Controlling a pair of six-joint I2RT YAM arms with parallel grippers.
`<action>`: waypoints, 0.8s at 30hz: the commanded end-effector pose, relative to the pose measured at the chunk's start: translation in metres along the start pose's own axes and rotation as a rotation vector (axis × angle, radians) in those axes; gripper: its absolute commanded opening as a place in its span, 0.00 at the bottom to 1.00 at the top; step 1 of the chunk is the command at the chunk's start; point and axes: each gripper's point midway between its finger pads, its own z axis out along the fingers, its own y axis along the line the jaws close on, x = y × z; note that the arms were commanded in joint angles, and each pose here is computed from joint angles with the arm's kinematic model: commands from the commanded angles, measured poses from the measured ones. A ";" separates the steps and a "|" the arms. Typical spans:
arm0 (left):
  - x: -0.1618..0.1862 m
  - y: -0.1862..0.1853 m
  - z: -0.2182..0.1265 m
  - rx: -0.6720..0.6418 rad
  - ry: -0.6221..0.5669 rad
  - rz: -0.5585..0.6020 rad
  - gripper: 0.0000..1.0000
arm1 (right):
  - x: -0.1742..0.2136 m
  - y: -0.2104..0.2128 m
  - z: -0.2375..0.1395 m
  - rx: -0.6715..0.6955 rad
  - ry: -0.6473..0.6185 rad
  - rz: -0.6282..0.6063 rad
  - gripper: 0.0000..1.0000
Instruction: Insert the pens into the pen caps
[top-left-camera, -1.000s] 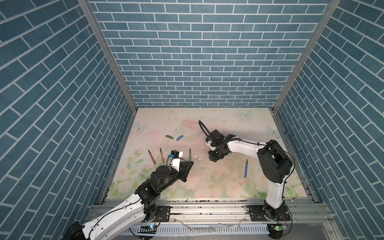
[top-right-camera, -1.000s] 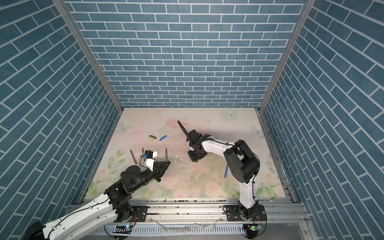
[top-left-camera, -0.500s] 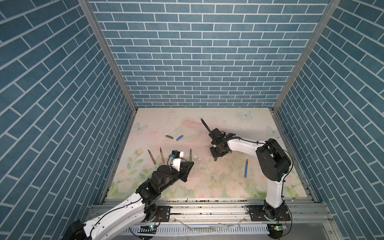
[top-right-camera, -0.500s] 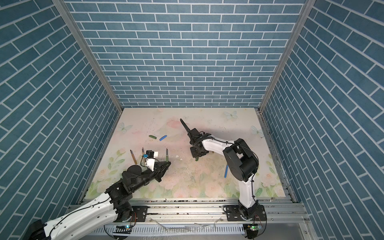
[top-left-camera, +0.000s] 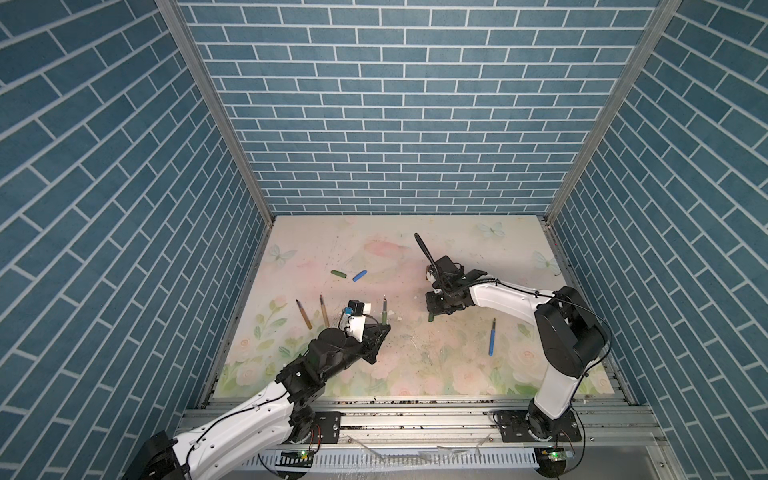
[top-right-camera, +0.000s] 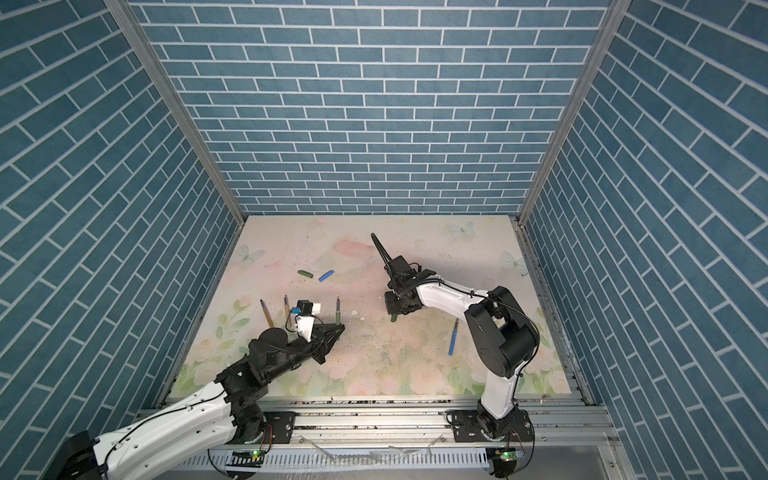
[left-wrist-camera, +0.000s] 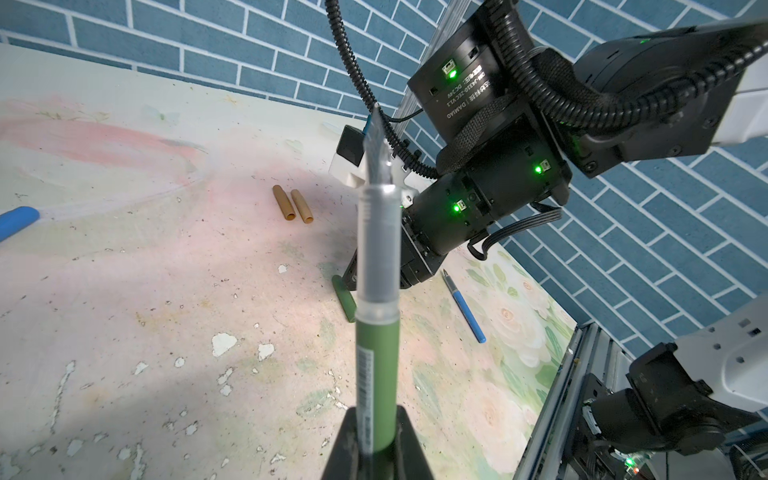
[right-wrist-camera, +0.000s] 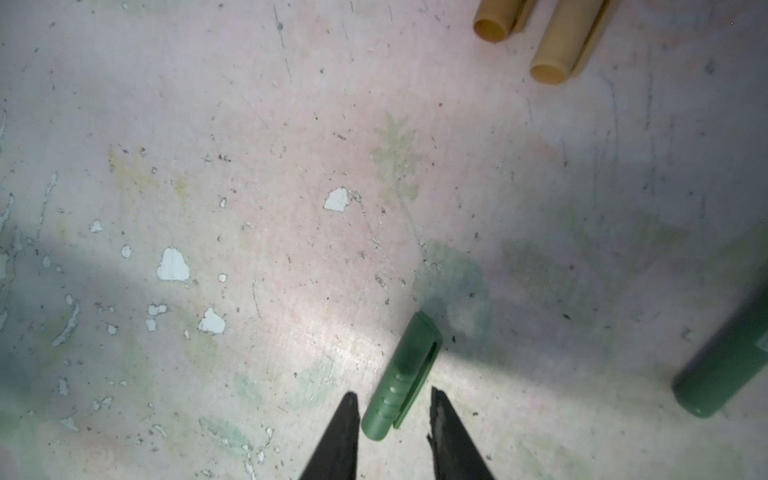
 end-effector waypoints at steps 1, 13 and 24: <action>-0.018 -0.012 0.000 0.042 -0.043 0.007 0.00 | -0.002 0.002 -0.002 -0.058 -0.014 0.081 0.25; -0.020 -0.016 0.005 0.058 -0.034 0.007 0.00 | -0.003 -0.007 0.014 -0.055 -0.005 0.139 0.22; -0.019 -0.017 0.006 0.062 -0.029 0.007 0.00 | 0.001 -0.015 0.015 -0.024 -0.001 0.148 0.20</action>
